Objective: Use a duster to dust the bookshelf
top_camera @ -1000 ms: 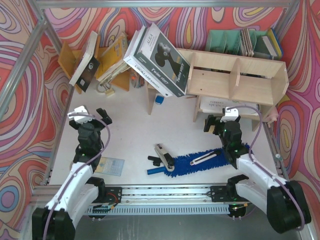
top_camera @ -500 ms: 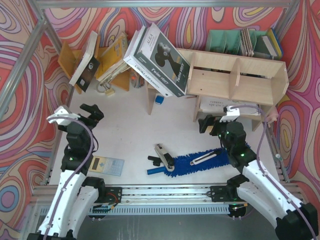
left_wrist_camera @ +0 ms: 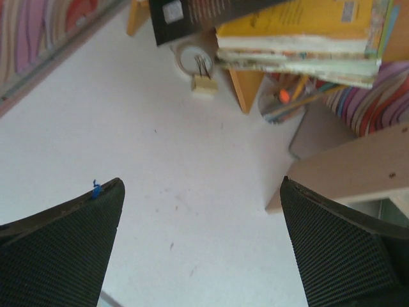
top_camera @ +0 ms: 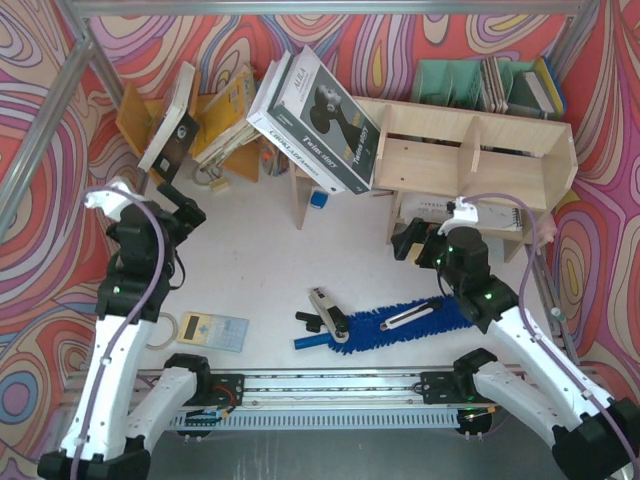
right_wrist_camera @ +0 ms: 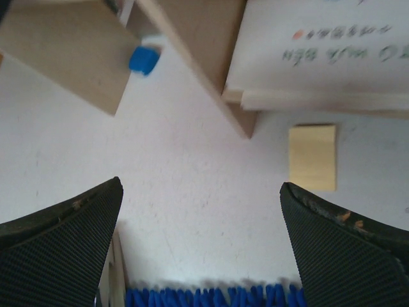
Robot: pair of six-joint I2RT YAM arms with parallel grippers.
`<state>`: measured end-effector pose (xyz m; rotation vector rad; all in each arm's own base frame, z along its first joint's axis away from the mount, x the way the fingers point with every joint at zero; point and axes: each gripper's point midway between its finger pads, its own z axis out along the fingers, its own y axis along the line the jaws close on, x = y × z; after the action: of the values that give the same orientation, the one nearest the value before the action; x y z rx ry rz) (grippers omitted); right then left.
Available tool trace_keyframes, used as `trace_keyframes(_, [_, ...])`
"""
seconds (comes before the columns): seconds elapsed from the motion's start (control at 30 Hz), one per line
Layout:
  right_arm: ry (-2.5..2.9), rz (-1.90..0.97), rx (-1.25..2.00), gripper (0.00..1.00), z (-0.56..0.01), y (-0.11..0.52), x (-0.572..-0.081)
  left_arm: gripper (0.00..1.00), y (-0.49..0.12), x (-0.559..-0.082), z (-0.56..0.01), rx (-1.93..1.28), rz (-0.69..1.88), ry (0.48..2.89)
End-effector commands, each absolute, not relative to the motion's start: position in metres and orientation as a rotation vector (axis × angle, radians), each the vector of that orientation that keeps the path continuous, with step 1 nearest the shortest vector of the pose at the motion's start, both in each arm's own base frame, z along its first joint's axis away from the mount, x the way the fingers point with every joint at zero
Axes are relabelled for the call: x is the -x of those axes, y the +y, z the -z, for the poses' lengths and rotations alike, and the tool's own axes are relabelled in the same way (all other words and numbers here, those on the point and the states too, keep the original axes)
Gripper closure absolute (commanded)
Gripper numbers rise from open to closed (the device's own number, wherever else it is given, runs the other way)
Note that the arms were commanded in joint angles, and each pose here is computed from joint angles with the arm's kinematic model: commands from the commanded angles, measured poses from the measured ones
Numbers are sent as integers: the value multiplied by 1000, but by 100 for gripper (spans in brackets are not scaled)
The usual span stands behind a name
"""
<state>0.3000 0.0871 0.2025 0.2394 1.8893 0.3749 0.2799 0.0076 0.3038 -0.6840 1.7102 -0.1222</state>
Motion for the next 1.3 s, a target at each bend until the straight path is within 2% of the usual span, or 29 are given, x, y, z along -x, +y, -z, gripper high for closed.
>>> trace_keyframes(0.0, [1941,-444,-102,1,-198,119,-287,2,-23,-260,-264,620,171,2013])
trace_keyframes(0.43, [2055,-455,186,2,-166,218,-235,2,-67,-198,-207,556,268,2327])
trace_keyframes(0.73, [2125,-437,311,4,-138,281,-171,2,-56,-201,-217,363,161,2327])
trace_keyframes(1.0, [2168,-323,215,11,-128,285,-165,1,-68,-207,-216,232,247,2260])
trace_keyframes(1.27, [2164,-308,146,14,-114,282,-168,1,-61,-205,-207,273,195,2289])
